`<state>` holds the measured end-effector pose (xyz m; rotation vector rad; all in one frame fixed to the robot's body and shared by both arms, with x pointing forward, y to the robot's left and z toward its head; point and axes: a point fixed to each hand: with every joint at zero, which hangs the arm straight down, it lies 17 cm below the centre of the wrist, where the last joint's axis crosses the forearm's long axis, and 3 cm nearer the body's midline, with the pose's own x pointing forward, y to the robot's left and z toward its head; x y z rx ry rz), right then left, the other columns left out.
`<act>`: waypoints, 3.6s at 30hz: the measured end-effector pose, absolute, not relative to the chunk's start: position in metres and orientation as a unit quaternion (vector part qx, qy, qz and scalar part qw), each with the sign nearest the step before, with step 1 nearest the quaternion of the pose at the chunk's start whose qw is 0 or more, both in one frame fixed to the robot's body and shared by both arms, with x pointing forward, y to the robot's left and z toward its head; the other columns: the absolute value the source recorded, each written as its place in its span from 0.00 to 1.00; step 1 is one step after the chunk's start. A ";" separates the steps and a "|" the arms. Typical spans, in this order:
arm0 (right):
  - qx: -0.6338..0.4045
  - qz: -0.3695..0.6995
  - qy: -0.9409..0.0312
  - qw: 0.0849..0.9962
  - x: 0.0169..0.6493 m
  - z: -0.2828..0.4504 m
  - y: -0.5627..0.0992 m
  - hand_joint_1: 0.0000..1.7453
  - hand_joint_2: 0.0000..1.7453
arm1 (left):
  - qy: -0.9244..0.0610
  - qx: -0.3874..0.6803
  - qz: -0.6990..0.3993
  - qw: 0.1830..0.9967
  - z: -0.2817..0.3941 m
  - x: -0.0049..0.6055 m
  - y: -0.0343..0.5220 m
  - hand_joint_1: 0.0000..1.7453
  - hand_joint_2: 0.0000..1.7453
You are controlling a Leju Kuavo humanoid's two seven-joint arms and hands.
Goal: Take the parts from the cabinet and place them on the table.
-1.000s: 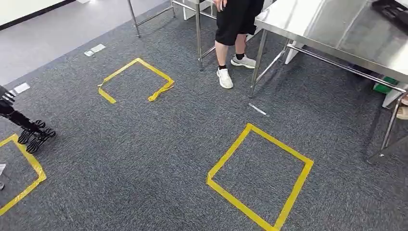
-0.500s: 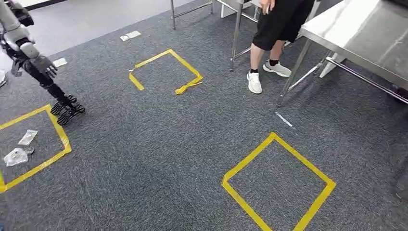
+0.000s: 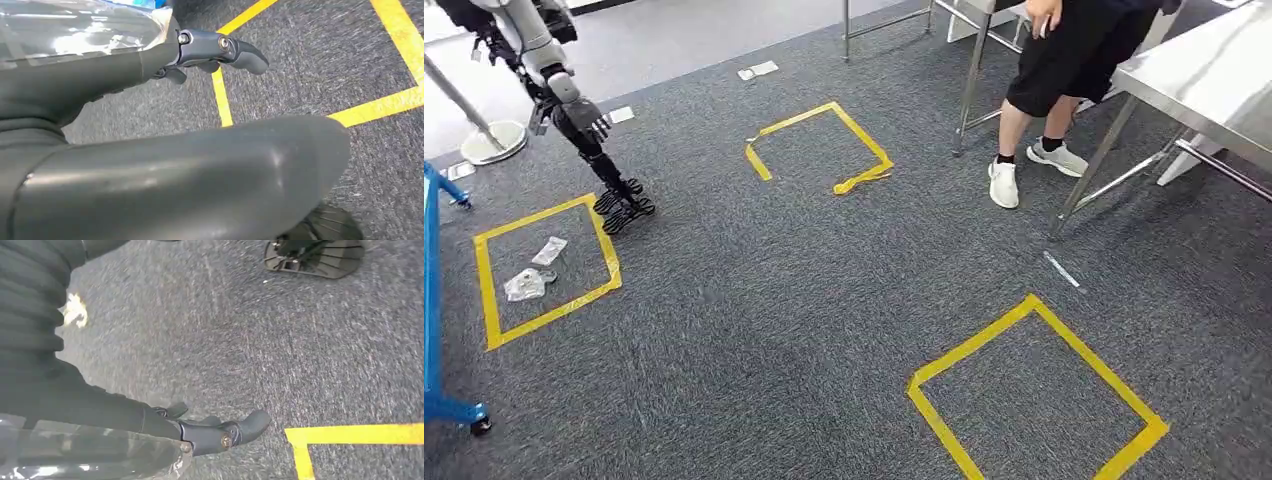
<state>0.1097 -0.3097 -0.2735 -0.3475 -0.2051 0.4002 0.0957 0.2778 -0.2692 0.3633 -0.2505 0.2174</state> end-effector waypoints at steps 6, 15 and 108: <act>-0.174 0.205 -0.106 0.957 0.118 -0.272 -0.311 0.00 1.00 | -0.118 0.180 0.110 0.970 -0.270 0.093 0.277 0.00 0.00; -0.173 0.207 -0.106 0.957 0.120 -0.272 -0.308 0.00 1.00 | -0.115 0.183 0.117 0.969 -0.269 0.096 0.277 0.00 0.00; -0.157 0.236 -0.089 0.955 0.102 -0.275 -0.288 0.00 1.00 | -0.120 0.184 0.107 0.970 -0.269 0.094 0.279 0.00 0.00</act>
